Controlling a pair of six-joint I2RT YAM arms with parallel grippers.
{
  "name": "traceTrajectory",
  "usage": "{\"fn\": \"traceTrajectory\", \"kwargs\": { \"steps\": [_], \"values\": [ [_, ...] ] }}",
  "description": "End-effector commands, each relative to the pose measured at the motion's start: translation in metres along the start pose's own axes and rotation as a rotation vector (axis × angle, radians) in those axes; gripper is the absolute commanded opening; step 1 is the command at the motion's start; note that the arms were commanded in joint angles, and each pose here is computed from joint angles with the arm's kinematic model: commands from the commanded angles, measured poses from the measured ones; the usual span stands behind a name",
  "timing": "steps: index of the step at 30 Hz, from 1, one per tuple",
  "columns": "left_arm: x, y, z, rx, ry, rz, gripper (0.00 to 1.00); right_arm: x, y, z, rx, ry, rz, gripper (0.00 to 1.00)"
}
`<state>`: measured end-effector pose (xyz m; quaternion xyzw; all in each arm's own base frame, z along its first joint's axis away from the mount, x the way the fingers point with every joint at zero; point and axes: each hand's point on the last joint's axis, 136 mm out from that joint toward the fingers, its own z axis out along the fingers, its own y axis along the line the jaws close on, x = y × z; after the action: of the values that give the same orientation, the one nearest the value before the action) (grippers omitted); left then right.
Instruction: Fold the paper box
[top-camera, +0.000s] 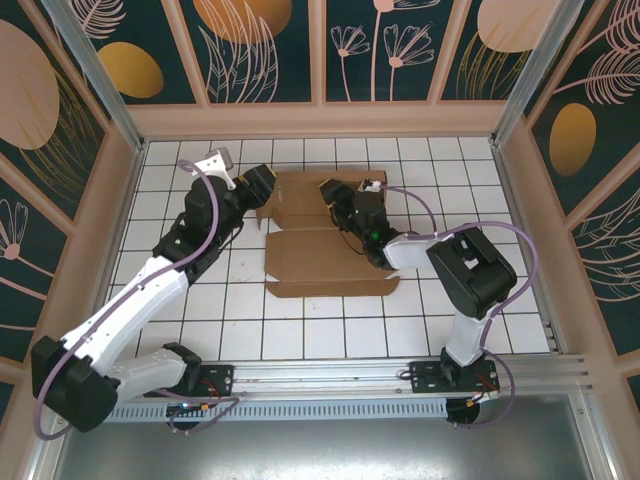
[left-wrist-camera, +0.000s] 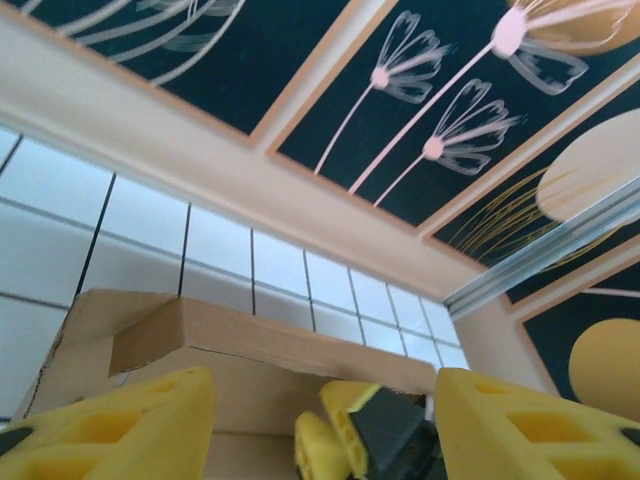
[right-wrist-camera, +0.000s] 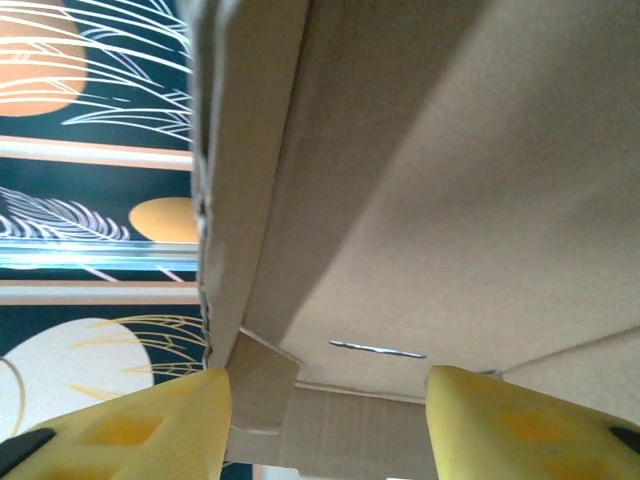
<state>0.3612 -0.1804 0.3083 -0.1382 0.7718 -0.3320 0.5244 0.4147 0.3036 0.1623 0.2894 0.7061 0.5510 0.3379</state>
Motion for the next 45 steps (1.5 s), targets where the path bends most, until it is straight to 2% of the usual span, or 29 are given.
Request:
{"fn": "traceTrajectory", "kwargs": {
  "steps": [1,5,6,13,19,24,28,35,39,45],
  "values": [
    [0.034,0.016,0.014,-0.003,0.161,-0.035,0.58,-0.015,0.014,-0.008,-0.119,-0.059,-0.018,0.55],
    [0.031,0.022,0.021,-0.035,0.154,-0.031,0.57,-0.011,0.019,-0.015,-0.162,-0.021,-0.026,0.58],
    [0.020,0.014,0.021,-0.029,0.132,-0.029,0.57,-0.011,0.018,-0.018,-0.161,-0.024,-0.020,0.58],
    [0.005,0.013,0.014,-0.041,0.065,-0.025,0.56,-0.019,0.023,-0.049,-0.131,-0.127,0.095,0.58],
    [-0.001,0.016,0.001,-0.031,0.019,-0.007,0.57,-0.021,0.036,-0.055,-0.051,-0.218,0.169,0.56],
    [-0.007,0.019,-0.010,-0.035,-0.025,0.000,0.58,-0.014,0.024,-0.035,0.060,-0.223,0.246,0.58],
    [-0.010,0.019,-0.014,-0.033,-0.043,0.004,0.59,-0.007,0.019,-0.015,0.073,-0.218,0.255,0.62],
    [-0.008,0.017,-0.013,-0.009,-0.042,-0.003,0.59,0.002,0.019,0.013,0.039,-0.193,0.211,0.63],
    [-0.004,0.021,-0.013,-0.011,-0.038,-0.002,0.59,0.000,0.021,0.018,-0.003,-0.201,0.217,0.61],
    [0.000,0.023,-0.010,-0.011,-0.030,-0.003,0.58,-0.006,0.022,0.018,-0.006,-0.229,0.189,0.50]
  ]
}}
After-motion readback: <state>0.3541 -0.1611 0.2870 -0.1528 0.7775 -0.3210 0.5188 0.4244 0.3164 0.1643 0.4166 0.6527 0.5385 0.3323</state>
